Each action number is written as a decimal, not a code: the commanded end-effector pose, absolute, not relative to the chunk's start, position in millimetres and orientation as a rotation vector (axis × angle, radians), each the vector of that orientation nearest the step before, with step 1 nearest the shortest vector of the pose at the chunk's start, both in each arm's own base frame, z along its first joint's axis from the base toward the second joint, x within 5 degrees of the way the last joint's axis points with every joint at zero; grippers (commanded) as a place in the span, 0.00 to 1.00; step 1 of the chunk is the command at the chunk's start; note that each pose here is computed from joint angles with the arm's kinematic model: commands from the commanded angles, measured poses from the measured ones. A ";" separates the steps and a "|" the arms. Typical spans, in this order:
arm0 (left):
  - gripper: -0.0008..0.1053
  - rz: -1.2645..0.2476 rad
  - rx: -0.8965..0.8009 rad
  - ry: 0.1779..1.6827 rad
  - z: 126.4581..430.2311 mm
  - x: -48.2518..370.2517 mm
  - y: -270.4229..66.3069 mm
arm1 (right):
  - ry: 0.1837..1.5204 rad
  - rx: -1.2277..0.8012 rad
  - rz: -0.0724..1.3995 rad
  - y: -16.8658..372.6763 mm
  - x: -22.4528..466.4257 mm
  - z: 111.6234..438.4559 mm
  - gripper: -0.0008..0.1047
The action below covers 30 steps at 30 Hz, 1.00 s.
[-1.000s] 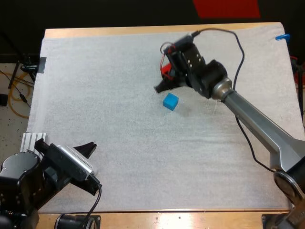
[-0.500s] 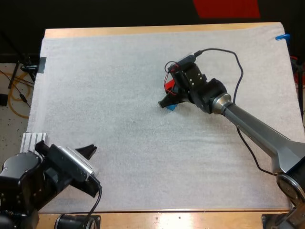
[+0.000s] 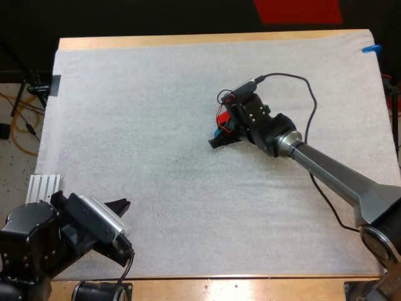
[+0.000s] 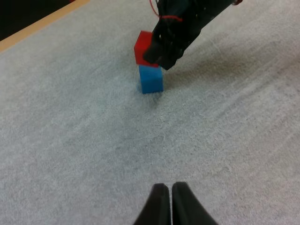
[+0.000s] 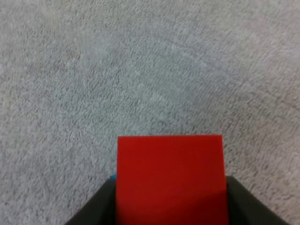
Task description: Stack red cube on blue cube
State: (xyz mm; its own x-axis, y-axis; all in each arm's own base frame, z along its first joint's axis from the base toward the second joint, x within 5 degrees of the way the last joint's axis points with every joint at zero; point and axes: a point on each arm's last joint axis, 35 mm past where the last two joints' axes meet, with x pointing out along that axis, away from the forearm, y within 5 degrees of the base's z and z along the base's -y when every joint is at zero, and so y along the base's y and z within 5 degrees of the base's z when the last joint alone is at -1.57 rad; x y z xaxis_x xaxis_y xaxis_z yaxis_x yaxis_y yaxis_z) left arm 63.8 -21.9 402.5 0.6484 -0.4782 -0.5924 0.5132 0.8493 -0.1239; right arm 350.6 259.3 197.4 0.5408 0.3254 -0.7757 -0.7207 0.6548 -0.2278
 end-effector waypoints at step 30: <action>0.01 -0.574 0.041 0.653 403.5 62.1 -22.2 | 0.737 -0.592 0.666 269.2 346.3 202.3 0.66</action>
State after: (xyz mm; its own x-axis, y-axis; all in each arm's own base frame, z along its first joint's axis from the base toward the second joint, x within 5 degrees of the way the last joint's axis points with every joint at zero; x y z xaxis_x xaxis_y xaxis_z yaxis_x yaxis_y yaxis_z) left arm 63.2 -21.9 402.0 0.6429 -0.4808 -0.5963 0.5145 0.8477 -0.1288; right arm 345.9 269.7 184.5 0.5266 0.3153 -0.7895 -0.7341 0.6369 -0.2354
